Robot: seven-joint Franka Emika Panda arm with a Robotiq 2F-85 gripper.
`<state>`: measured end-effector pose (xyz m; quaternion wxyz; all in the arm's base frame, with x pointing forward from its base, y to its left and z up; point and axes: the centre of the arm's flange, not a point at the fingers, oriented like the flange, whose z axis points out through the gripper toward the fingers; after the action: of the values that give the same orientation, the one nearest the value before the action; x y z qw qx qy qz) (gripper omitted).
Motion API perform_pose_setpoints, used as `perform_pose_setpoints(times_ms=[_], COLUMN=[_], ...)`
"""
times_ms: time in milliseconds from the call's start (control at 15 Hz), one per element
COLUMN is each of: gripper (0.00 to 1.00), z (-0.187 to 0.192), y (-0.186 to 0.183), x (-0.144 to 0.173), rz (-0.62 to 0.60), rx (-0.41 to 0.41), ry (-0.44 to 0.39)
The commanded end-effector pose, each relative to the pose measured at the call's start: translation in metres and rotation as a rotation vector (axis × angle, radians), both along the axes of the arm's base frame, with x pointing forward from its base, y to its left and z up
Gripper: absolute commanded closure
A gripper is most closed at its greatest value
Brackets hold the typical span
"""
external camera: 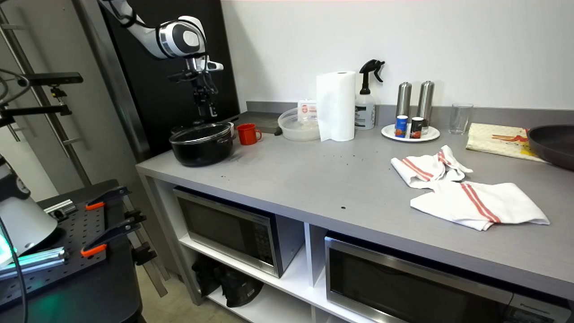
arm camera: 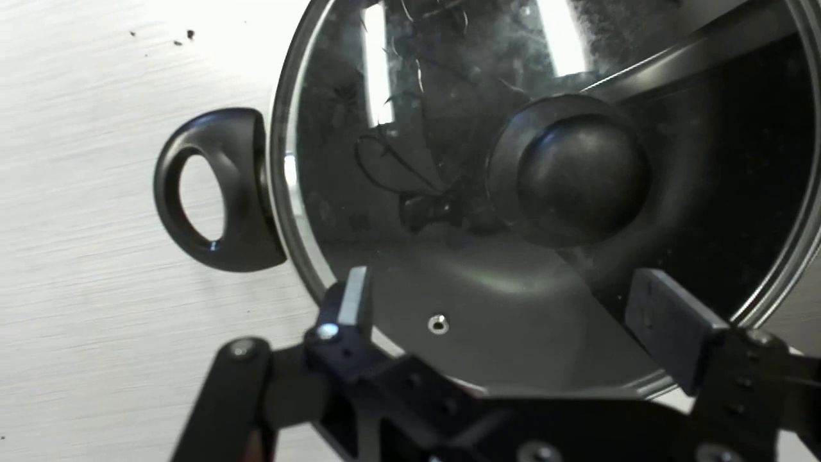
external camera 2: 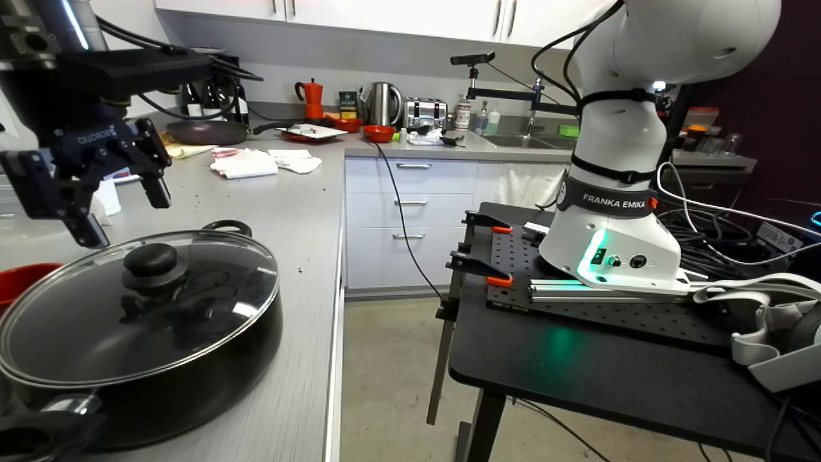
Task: Place the glass lid on the black pot.
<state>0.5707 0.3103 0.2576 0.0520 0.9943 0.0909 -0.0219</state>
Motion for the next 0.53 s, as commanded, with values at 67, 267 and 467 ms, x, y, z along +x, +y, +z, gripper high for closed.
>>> perform_pose_setpoints(times_ms=[67,267,467], gripper=[0.0,0.0,0.0], z=[0.009,0.007,0.005], y=[-0.027,-0.045,-0.064], x=[0.01,0.018,0.027], rz=[-0.037,-0.062,-0.091], rx=[-0.014,-0.031,-0.054], ry=[0.002,0.007,0.01])
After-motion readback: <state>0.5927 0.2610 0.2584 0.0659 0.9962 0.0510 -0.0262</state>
